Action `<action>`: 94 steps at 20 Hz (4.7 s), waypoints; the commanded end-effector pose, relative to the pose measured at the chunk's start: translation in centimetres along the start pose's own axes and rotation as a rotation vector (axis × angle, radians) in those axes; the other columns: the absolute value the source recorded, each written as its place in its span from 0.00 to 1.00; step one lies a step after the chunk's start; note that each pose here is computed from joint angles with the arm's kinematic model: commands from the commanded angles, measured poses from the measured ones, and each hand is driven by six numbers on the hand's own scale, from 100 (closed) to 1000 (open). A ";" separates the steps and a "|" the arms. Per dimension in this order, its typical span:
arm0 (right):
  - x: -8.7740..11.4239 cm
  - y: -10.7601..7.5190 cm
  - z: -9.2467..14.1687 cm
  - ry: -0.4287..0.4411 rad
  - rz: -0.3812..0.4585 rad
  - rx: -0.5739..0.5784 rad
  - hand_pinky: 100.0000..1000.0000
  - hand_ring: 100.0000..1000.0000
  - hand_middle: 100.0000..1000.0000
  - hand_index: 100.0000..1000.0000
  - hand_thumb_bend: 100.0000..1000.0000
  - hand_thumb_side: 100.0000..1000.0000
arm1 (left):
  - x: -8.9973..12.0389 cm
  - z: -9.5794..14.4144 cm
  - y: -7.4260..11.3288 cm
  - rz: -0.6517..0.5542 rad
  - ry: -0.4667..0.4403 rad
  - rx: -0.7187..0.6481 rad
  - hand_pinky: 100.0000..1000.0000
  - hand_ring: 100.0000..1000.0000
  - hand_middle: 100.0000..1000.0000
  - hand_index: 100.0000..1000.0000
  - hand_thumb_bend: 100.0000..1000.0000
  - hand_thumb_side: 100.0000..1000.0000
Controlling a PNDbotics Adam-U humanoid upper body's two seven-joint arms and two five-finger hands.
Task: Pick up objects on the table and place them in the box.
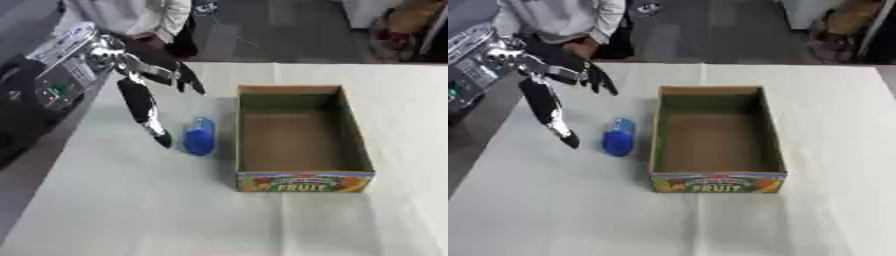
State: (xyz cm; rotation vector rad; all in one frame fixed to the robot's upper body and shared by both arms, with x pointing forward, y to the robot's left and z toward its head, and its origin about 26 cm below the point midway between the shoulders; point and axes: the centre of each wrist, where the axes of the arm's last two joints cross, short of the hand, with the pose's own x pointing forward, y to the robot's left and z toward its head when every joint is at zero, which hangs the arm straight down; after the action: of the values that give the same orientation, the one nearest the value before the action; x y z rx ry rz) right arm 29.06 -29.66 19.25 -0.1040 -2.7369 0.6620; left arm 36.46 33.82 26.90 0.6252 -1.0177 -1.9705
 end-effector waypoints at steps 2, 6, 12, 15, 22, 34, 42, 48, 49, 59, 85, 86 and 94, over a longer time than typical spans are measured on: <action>0.4 -0.6 -0.5 -0.022 0.018 0.028 0.14 0.45 0.45 0.55 0.00 0.88 | -0.6 -0.1 0.6 0.012 0.002 -0.002 0.73 0.77 0.92 0.98 0.72 0.50; 0.4 -0.6 -0.6 -0.023 0.017 0.027 0.14 0.45 0.45 0.55 0.00 0.88 | -1.2 -0.4 0.6 0.073 -0.033 0.029 0.70 0.74 0.91 0.96 0.72 0.53; 0.4 -0.6 -0.6 -0.025 0.015 0.032 0.14 0.45 0.45 0.55 0.00 0.88 | -1.3 -1.1 0.3 0.113 0.085 0.118 0.59 0.67 0.88 0.94 0.69 0.57; 0.4 -0.5 -0.6 -0.026 0.014 0.035 0.14 0.45 0.45 0.55 0.00 0.88 | -1.2 -1.7 0.1 0.177 0.145 0.121 0.51 0.63 0.86 0.93 0.69 0.57; 0.4 -0.5 -0.6 -0.027 0.012 0.039 0.14 0.45 0.45 0.55 0.00 0.88 | -0.5 -2.3 0.1 0.201 0.263 0.065 0.53 0.63 0.84 0.92 0.72 0.58; 0.4 -0.5 -0.7 -0.030 0.011 0.041 0.14 0.45 0.45 0.55 0.00 0.88 | -0.4 -2.7 -0.8 0.161 0.309 -0.055 0.60 0.66 0.85 0.93 0.74 0.57; 0.4 -0.5 -0.7 -0.031 0.011 0.043 0.14 0.46 0.45 0.55 0.00 0.88 | -0.4 -2.8 -1.8 0.166 0.299 -0.103 0.62 0.67 0.82 0.93 0.72 0.53; 0.4 -0.5 -0.6 -0.032 0.010 0.045 0.14 0.46 0.45 0.55 0.00 0.88 | -0.2 -2.9 -2.1 0.162 0.277 -0.141 0.64 0.68 0.81 0.94 0.73 0.46; 0.4 -0.5 -0.7 -0.032 0.010 0.044 0.14 0.46 0.45 0.55 0.00 0.88 | -0.2 -2.9 -2.1 0.162 0.274 -0.139 0.64 0.70 0.82 0.96 0.73 0.45; 0.4 -0.5 -0.8 -0.036 0.008 0.045 0.14 0.46 0.45 0.55 0.00 0.88 | 0.1 -3.6 -3.5 0.155 0.236 -0.084 0.59 0.63 0.75 0.93 0.69 0.38; 0.4 -0.5 -0.7 -0.036 0.009 0.045 0.14 0.46 0.45 0.56 0.00 0.88 | 0.4 -2.3 -2.2 0.207 0.221 0.027 0.56 0.59 0.73 0.92 0.49 0.54; 0.4 -0.5 -0.7 -0.036 0.010 0.045 0.14 0.46 0.45 0.56 0.00 0.88 | 0.4 -1.9 -1.8 0.207 0.225 0.035 0.56 0.60 0.73 0.92 0.62 0.43; 0.4 -0.5 -0.7 -0.034 0.011 0.045 0.14 0.46 0.45 0.56 0.00 0.88 | 1.0 -0.1 0.1 0.203 0.233 0.042 0.57 0.61 0.74 0.93 0.60 0.44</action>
State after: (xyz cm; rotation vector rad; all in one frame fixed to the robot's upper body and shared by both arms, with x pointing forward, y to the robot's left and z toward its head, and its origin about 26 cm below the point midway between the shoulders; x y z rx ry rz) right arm 29.08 -29.59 19.32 -0.0835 -2.7382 0.6973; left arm 36.42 32.40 24.67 0.6718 -0.9262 -1.6721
